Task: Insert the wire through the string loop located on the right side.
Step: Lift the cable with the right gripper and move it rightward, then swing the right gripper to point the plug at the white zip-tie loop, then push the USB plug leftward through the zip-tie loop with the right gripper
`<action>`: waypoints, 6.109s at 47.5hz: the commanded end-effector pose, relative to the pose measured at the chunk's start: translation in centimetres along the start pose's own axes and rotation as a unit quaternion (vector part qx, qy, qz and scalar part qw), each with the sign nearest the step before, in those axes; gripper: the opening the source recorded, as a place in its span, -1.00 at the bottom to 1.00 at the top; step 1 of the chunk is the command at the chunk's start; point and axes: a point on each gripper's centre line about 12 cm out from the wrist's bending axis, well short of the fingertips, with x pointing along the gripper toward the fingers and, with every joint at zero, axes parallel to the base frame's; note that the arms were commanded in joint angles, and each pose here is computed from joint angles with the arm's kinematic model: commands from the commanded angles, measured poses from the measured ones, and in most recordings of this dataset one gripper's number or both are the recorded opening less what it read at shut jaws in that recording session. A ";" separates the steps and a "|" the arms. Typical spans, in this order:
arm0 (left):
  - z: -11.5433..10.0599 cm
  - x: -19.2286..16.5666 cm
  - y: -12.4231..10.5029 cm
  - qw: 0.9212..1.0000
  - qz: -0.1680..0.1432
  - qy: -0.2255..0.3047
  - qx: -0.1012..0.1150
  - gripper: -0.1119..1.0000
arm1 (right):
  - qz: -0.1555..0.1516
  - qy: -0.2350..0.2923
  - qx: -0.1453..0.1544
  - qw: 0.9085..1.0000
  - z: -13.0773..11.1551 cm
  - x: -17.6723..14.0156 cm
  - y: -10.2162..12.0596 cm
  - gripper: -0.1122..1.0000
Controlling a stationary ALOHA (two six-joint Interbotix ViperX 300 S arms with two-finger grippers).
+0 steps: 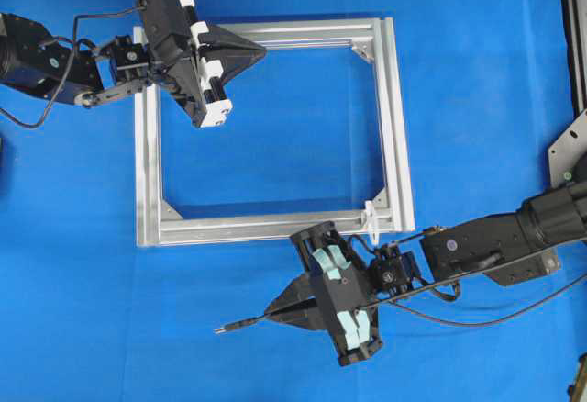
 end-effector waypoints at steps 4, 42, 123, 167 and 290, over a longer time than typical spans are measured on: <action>1.5 -0.1 0.0 1.000 -0.001 -0.022 0.000 -0.80 | 0.004 -0.021 -0.002 1.000 1.5 -0.6 0.3 -0.86; 1.5 -0.1 0.0 1.000 -0.001 -0.023 0.000 -0.80 | 0.004 -0.020 -0.001 1.000 1.4 -0.7 0.3 -0.86; 1.7 0.0 -0.1 1.000 -0.002 -0.026 -0.006 -0.80 | 0.017 0.039 0.003 0.999 -10.2 -18.6 -0.3 -0.86; 1.8 0.0 0.0 1.000 -0.001 -0.028 -0.007 -0.80 | -0.068 0.030 0.047 0.996 -10.4 -18.9 -4.6 -0.86; 1.8 0.0 -0.2 1.000 -0.003 -0.027 -0.006 -0.80 | -0.072 0.006 0.048 0.996 -7.6 -13.2 -5.3 -0.86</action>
